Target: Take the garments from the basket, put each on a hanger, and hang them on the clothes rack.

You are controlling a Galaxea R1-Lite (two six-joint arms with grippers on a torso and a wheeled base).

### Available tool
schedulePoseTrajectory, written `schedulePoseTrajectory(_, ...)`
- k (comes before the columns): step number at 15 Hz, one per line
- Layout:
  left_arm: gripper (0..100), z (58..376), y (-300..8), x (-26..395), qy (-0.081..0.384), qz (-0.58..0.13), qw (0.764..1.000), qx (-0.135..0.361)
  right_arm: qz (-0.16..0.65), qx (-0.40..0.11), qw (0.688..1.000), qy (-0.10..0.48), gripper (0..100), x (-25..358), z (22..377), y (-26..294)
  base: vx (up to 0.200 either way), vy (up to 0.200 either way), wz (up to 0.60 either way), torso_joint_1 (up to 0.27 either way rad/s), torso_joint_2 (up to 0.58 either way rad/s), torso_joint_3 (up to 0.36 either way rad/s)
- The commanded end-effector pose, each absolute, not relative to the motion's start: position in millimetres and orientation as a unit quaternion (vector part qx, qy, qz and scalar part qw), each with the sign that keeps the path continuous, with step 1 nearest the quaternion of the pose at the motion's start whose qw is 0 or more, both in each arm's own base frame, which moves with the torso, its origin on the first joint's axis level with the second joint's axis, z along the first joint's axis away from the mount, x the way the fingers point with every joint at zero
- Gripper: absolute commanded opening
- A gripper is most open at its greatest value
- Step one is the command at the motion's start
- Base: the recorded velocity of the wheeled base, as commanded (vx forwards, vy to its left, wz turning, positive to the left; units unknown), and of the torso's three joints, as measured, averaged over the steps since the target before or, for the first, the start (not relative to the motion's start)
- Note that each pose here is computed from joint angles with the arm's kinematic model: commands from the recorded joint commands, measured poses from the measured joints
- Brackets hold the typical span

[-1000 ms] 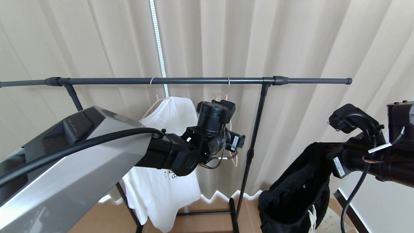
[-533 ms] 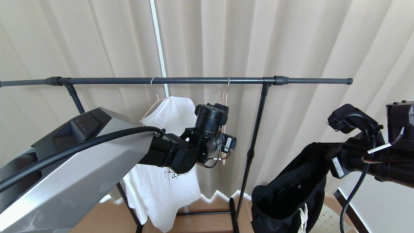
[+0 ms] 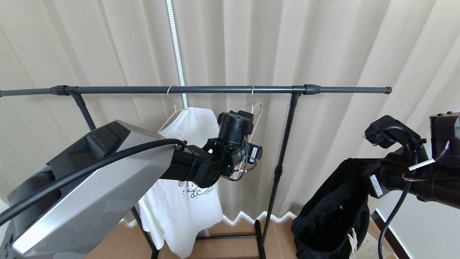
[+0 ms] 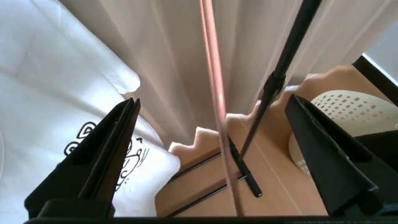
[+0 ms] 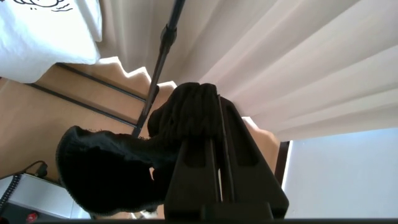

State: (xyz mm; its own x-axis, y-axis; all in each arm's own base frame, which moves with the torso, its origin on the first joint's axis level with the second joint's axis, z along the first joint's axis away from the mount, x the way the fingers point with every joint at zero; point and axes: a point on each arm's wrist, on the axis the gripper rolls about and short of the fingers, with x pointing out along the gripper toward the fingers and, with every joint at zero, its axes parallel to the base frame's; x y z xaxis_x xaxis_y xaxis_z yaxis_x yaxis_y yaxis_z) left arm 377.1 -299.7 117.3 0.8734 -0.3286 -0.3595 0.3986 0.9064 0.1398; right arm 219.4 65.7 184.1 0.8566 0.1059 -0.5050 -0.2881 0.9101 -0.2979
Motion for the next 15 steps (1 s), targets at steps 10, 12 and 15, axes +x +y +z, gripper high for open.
schedulePoseTrajectory(10,0,111.7,-294.6,392.1,0.164,-0.175,0.966,0.101,0.105,-0.186,0.944,0.253,0,221.8,180.9,66.6,0.0,0.0,0.0,0.0,0.0,0.0)
schedulePoseTrajectory(12,0,112.6,-293.9,392.5,0.163,-0.174,0.966,0.099,0.105,-0.186,0.943,0.254,0,222.1,180.5,66.6,0.0,0.0,0.0,0.0,0.0,0.0)
schedulePoseTrajectory(15,0,118.7,-292.8,391.0,0.157,-0.174,0.967,0.095,0.105,-0.186,0.943,0.254,0,222.1,180.5,66.6,0.0,0.0,0.0,0.0,0.0,0.0)
